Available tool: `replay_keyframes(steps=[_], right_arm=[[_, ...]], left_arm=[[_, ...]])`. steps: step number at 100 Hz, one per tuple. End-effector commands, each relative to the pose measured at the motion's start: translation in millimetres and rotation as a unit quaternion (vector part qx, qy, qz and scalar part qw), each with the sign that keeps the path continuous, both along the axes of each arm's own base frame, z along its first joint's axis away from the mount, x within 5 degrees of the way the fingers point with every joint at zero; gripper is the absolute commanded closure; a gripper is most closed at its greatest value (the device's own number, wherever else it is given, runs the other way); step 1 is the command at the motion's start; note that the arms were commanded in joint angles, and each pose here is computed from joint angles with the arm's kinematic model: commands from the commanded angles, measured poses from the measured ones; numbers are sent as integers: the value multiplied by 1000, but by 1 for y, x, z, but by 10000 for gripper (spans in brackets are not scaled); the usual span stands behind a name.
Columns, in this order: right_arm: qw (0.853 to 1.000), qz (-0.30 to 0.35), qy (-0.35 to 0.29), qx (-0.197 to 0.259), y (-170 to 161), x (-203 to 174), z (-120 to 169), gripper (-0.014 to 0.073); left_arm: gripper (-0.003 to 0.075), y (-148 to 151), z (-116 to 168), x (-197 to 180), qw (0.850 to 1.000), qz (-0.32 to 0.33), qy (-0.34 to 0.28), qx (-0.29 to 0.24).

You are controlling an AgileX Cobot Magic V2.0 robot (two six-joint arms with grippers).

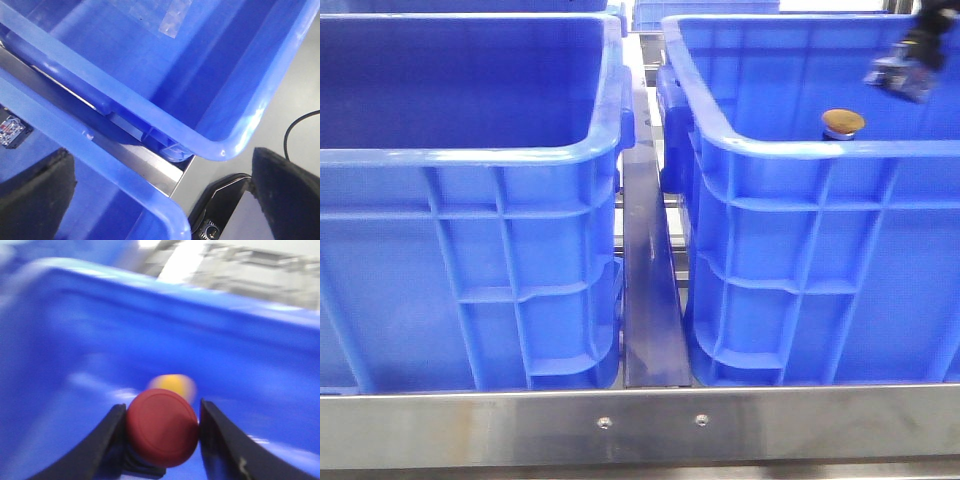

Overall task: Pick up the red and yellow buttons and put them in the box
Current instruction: 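Carry the red button with the right gripper over the bin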

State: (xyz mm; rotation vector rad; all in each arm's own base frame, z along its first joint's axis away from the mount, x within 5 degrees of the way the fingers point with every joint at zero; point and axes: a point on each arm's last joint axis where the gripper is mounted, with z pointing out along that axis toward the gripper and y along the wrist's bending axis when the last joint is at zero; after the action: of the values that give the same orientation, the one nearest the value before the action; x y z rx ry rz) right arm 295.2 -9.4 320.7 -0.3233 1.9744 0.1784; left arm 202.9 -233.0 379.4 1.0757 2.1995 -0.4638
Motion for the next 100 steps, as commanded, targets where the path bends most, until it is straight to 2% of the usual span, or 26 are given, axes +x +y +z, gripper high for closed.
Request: replay_keyframes(steps=[1, 18, 32, 44, 100], right_arm=[[996, -62, -59, -31, -12, -1, 23, 319], [987, -132, -67, -59, -27, 9, 17, 319], [985, -150, -48, -70, -32, 23, 0, 319], [982, -158, -33, -101, -36, 37, -15, 319], [986, -150, 5, -77, -41, 92, -47, 319]], left_arm=[[65, 3, 23, -7, 998, -3, -36, -43], [65, 3, 23, -7, 998, -3, -36, -43], [65, 3, 23, -7, 998, -3, -37, -44], [67, 3, 24, -6, 998, -2, -40, -48], [68, 1, 26, -5, 997, 0, -51, -61]])
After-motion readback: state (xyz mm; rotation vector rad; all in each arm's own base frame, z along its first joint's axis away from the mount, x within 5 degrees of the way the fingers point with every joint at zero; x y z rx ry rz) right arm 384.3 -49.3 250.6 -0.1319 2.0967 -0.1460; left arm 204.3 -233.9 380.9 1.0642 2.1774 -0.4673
